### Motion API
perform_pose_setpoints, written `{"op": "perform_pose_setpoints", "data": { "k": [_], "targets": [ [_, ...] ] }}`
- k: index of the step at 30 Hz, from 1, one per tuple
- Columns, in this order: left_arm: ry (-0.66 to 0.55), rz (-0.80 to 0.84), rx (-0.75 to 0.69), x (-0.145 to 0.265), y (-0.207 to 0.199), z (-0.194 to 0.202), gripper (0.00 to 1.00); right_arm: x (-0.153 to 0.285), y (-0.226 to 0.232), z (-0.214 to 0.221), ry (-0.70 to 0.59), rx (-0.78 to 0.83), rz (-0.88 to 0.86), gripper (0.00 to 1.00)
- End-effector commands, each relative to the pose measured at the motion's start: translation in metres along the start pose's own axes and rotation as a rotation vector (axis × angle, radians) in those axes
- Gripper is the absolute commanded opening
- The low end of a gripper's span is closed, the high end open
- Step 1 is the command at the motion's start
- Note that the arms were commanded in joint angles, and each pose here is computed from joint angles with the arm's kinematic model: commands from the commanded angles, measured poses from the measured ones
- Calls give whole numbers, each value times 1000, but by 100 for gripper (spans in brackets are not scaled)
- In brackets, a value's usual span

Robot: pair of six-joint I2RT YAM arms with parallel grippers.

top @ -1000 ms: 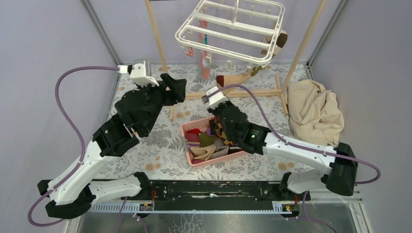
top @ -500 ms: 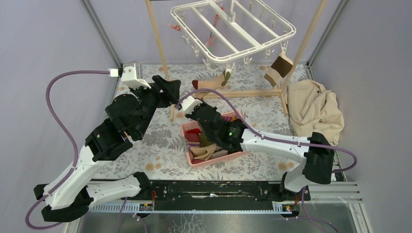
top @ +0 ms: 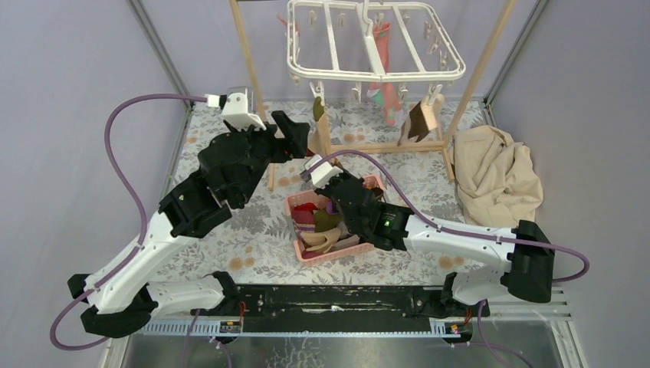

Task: Remove the socks clipped to the hanger
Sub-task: Remove the sock from the hanger.

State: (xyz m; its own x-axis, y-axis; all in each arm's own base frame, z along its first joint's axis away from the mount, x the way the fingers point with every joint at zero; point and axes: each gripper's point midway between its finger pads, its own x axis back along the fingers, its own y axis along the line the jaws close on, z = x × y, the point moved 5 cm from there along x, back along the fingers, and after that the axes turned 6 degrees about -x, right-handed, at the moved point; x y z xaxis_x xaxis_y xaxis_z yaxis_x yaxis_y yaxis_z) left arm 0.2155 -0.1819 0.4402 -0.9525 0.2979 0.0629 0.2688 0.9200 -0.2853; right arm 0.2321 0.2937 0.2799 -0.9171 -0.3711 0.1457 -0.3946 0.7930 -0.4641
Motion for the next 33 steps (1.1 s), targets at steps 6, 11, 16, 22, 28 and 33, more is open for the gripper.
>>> {"op": "perform_pose_setpoints", "data": {
  "k": [6, 11, 16, 22, 28, 33],
  "targets": [
    [-80, 58, 34, -11, -23, -35, 99, 7, -18, -20, -72, -74, 70, 0],
    [-81, 53, 25, -21, -28, -36, 99, 8, -19, -22, -79, -82, 67, 0],
    [-82, 31, 36, -33, -23, -38, 99, 9, -20, -23, -81, -89, 64, 0],
    [-73, 35, 68, -51, -18, -41, 96, 9, -18, -23, -81, -96, 60, 0],
    [-67, 69, 69, -65, -26, -48, 87, 8, -17, -23, -80, -100, 60, 0],
    [-55, 108, 67, -75, -33, -48, 81, 7, -16, -23, -80, -103, 57, 0]
  ]
}}
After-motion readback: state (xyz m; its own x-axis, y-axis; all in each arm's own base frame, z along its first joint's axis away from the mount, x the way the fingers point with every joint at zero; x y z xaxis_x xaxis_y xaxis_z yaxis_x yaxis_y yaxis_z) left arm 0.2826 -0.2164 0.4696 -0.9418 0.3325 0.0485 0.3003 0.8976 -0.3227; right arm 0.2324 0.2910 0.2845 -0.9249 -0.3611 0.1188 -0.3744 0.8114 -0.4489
